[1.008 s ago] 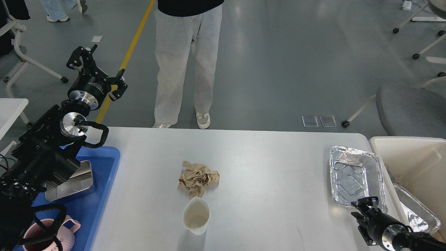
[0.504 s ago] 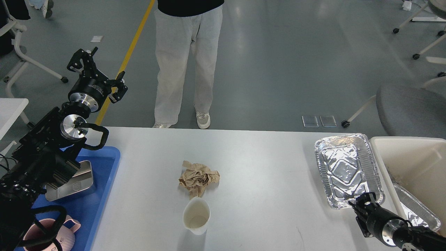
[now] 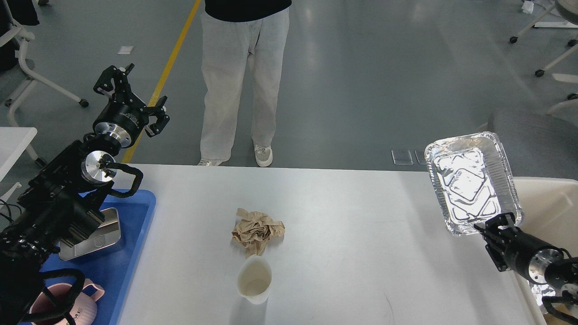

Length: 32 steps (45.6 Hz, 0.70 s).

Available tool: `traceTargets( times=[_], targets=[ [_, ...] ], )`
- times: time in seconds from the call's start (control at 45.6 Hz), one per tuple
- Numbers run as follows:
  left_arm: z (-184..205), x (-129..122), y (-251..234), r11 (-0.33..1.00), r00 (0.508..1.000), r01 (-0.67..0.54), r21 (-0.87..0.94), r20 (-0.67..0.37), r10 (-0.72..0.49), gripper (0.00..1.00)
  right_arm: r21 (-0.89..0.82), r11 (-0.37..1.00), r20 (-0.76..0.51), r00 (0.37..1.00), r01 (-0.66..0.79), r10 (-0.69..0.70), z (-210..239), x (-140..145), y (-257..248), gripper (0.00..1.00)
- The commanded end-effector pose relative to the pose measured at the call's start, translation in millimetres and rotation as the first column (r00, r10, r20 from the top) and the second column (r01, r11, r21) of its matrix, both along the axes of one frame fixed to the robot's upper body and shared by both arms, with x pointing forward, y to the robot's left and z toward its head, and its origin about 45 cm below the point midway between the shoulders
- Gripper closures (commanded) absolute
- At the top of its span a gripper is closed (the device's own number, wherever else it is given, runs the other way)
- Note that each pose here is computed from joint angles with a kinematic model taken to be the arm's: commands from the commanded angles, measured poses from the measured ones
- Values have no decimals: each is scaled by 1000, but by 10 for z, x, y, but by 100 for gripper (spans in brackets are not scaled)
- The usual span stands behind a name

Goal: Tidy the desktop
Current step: 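Lift the foil tray with the right gripper and carry it over the table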

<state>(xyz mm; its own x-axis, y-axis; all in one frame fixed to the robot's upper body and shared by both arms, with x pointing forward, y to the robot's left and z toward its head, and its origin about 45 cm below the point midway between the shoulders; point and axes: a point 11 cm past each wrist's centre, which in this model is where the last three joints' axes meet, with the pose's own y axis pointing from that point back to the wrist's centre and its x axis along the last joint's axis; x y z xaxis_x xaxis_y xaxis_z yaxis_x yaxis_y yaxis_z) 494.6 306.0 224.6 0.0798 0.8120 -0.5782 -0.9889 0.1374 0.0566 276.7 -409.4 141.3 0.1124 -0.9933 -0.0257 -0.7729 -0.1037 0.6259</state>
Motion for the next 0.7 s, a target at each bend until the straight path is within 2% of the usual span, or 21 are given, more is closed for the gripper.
traceTargets(
  times=[0.0, 0.329, 0.679],
  targets=[
    [-46, -23, -5, 1000, 1000, 5, 2, -8, -5, 2, -18, 998, 49, 996, -67, 68, 289, 107, -27, 100],
    [-164, -80, -57, 999, 999, 34, 36, -34, -33, 2, -130, 954, 114, 951, -271, 286, 813, 213, 23, 100],
    [-208, -99, -84, 995, 997, 63, 78, -50, -59, 2, -207, 815, 59, 824, -542, 563, 930, 46, 226, 100]
  ],
)
